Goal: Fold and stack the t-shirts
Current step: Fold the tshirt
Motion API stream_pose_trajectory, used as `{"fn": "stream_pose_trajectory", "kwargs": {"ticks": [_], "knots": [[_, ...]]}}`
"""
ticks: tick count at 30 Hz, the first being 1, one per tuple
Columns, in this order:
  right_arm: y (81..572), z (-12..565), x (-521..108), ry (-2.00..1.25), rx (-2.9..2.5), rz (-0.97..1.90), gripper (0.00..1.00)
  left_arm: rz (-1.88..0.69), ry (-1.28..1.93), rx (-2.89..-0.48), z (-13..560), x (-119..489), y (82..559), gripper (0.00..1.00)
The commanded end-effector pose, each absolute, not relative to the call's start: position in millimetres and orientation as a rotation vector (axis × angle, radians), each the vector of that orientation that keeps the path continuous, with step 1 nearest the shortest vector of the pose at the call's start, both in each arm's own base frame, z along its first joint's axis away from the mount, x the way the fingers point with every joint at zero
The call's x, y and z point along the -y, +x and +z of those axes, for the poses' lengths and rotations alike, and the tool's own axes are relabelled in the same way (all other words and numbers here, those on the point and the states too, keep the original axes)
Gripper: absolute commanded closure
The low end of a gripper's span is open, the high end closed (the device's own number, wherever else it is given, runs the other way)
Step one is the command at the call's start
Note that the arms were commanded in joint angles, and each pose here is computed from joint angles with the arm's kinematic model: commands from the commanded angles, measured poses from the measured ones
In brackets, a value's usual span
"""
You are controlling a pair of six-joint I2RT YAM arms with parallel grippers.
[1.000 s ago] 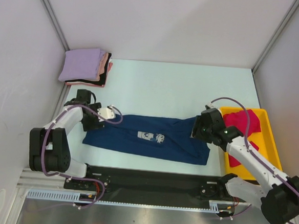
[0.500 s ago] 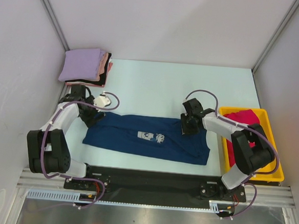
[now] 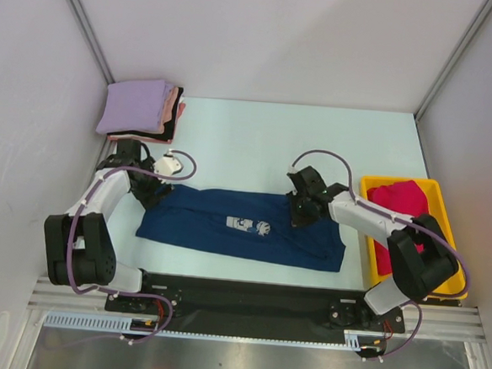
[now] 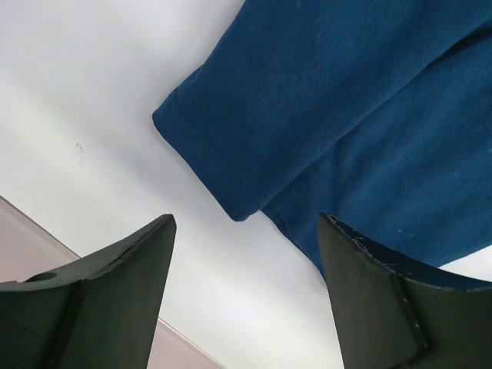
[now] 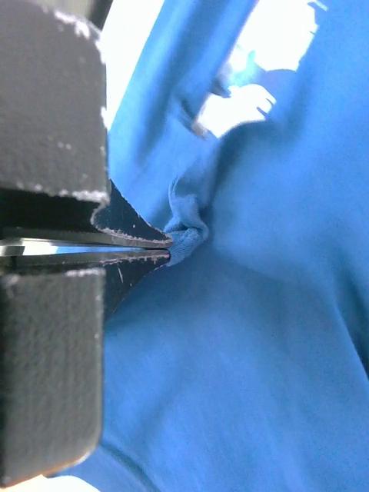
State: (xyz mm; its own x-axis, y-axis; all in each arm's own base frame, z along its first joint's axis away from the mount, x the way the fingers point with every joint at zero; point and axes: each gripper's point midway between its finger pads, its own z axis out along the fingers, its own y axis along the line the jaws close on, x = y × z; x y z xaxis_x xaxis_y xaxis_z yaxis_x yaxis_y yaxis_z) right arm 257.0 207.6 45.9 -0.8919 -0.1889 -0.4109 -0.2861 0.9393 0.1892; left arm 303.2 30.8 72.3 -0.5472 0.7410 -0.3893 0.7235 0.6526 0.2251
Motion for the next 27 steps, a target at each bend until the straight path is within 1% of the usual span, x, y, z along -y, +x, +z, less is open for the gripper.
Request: {"fn": "stream_pose_trajectory", "kwargs": {"ticks": [1,6,12,15,18,19,20,21,22,24,25,27], "knots": [[223.1,58.7,-218.8,-0.433,-2.717,0.355,1.00,0.064,1.124,-2.369,85.1,-29.3,315.0,0.20],[178.6,49.9,-237.5,-0.547,-2.784,0.438,1.00,0.073,1.127,-2.369,81.2,-30.7,314.8,0.20],[169.2,52.5,-250.4,-0.600,-2.784,0.500,1.00,0.088,1.157,-2.384,73.0,-33.5,312.3,0.20],[163.5,55.5,-258.4,-0.654,-2.773,0.548,0.95,0.091,1.156,-2.388,71.0,-34.5,311.7,0.20],[155.2,59.5,-263.8,-0.711,-2.764,0.610,0.65,0.081,1.148,-2.392,70.0,-33.4,311.0,0.20],[153.1,62.2,-267.1,-0.733,-2.752,0.635,0.50,0.080,1.144,-2.394,69.9,-33.3,310.9,0.20],[146.7,67.9,-272.1,-0.792,-2.725,0.681,0.47,0.066,1.136,-2.394,69.4,-31.4,310.4,0.20],[142.3,72.0,-275.5,-0.833,-2.704,0.714,0.40,0.061,1.129,-2.388,71.7,-30.4,311.9,0.20],[137.5,77.0,-279.2,-0.870,-2.682,0.748,0.36,0.046,1.114,-2.393,72.6,-28.1,311.6,0.20],[136.2,93.5,-280.3,-0.873,-2.625,0.774,0.35,0.010,1.084,-2.375,79.6,-23.0,316.4,0.20],[147.3,96.0,-272.9,-0.795,-2.612,0.707,0.34,-0.009,1.025,-2.378,83.7,-20.8,319.7,0.20],[170.5,99.8,-245.2,-0.482,-2.656,0.680,0.34,0.003,0.893,-2.347,96.8,-23.8,338.4,0.20]]}}
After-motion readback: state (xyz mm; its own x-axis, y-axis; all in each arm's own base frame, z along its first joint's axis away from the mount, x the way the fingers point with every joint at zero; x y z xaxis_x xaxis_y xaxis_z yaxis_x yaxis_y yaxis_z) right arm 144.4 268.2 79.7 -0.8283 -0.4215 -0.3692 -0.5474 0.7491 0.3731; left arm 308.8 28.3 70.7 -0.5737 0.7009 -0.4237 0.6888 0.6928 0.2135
